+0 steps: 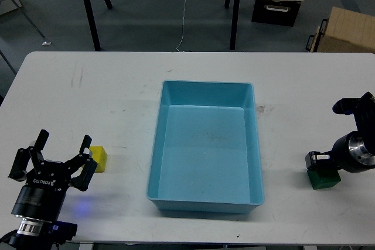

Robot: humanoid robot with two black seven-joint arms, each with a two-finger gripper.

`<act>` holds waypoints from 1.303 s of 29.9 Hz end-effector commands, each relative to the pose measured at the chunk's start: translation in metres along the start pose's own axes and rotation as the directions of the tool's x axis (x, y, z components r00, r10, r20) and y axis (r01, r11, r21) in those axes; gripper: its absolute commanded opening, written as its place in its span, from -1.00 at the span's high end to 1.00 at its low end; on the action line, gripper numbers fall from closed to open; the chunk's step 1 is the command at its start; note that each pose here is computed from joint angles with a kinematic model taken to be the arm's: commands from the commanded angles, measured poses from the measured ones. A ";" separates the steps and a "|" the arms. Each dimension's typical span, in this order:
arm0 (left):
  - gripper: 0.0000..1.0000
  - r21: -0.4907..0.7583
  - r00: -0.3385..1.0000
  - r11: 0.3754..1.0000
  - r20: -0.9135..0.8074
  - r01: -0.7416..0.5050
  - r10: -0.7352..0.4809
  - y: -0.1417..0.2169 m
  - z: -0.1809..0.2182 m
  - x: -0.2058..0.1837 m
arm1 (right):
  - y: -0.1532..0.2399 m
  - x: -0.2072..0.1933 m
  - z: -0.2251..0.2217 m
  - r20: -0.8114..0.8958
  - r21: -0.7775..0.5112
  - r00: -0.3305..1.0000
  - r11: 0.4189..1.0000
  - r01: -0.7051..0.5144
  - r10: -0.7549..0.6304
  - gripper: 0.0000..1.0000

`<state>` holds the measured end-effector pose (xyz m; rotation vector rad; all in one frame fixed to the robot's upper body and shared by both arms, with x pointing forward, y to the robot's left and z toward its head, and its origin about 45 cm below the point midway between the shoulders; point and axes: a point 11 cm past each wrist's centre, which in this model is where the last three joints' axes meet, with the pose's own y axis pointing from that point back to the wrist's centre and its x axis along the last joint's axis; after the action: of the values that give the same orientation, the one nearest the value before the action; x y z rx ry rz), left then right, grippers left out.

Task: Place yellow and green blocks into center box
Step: 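Carry the green cube into the blue bin and release it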

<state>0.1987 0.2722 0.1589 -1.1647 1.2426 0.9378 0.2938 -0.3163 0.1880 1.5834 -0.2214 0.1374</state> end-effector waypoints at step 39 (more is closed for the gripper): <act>-1.00 -0.002 1.000 1.000 -0.002 0.000 0.000 0.000 0.000 0.000 | 0.027 0.038 -0.257 -0.395 0.098 0.916 0.994 -0.041 0.077 -0.32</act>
<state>0.1987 0.2718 0.1589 -1.1668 1.2423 0.9378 0.3343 -0.0599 0.2296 1.6079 0.0661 0.5194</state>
